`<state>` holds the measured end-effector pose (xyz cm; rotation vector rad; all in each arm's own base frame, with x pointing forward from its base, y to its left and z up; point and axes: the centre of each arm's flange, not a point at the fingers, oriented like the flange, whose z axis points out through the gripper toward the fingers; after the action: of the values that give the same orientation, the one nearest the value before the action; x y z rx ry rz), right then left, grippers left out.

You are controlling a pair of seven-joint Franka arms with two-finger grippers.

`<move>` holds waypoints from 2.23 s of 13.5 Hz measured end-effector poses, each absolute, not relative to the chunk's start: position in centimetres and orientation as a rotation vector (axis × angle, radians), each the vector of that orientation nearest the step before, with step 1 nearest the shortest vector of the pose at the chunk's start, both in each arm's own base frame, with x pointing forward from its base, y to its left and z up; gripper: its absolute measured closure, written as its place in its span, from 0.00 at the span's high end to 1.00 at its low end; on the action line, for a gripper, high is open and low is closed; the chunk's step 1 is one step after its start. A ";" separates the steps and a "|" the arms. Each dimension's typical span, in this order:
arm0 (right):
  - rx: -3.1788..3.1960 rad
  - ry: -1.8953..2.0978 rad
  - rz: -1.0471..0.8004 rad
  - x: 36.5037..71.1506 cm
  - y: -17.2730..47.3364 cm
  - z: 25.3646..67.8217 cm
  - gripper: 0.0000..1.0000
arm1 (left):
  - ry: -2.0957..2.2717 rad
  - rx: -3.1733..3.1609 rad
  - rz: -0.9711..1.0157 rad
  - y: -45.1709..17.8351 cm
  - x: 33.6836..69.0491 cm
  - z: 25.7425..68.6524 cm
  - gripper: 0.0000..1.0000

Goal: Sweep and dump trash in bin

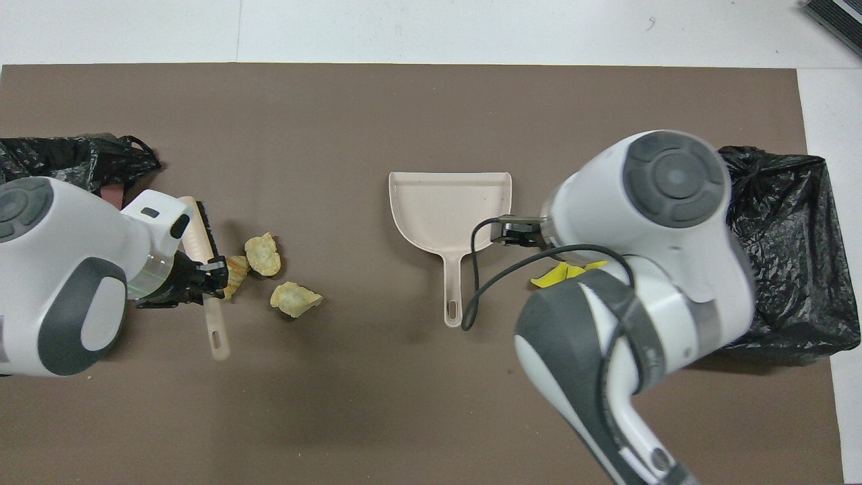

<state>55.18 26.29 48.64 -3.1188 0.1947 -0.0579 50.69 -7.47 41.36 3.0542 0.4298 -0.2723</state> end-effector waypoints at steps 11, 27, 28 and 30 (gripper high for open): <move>-3.169 0.046 0.091 51.4 33.8 36.0 1.00 | 0.001 3.037 -0.395 -2.6 47.1 35.9 0.25; -2.831 -1.127 0.009 54.7 27.0 40.4 0.32 | -0.168 3.085 -0.321 -15.0 44.3 35.3 0.25; -2.776 -1.295 0.004 54.8 26.9 40.4 0.32 | -0.162 3.085 -0.321 -14.9 44.3 35.3 0.25; -2.628 -1.640 0.019 54.5 26.8 40.0 0.32 | -0.140 3.087 -0.321 -14.8 44.3 35.3 0.25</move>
<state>54.52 26.84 40.01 -2.6277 -1.6405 0.0194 44.32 -14.82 35.28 3.0874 -0.1401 -0.3209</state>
